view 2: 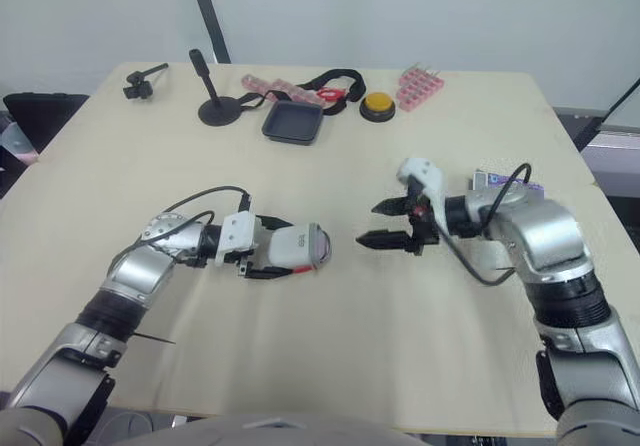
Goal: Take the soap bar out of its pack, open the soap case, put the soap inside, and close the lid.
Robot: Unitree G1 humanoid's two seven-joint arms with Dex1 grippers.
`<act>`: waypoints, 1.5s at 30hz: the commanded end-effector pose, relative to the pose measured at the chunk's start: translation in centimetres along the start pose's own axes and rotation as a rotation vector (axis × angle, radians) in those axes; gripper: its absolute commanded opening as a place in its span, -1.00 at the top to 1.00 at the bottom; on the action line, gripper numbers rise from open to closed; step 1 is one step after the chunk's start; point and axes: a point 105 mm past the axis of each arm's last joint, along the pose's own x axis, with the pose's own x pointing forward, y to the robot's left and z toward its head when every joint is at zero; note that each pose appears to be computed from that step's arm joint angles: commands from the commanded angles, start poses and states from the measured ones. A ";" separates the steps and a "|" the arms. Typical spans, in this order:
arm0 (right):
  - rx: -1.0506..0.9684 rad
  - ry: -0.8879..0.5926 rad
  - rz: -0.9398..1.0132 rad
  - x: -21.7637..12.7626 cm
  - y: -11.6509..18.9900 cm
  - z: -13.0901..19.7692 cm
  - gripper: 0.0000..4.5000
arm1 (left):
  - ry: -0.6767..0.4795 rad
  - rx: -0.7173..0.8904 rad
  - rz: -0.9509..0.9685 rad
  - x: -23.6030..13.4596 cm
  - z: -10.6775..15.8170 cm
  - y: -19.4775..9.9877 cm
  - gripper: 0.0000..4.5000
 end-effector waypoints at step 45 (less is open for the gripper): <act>0.583 -0.072 0.171 8.8 3.6 -2.0 -0.16 | -0.081 0.085 0.032 0.3 2.9 0.4 -0.55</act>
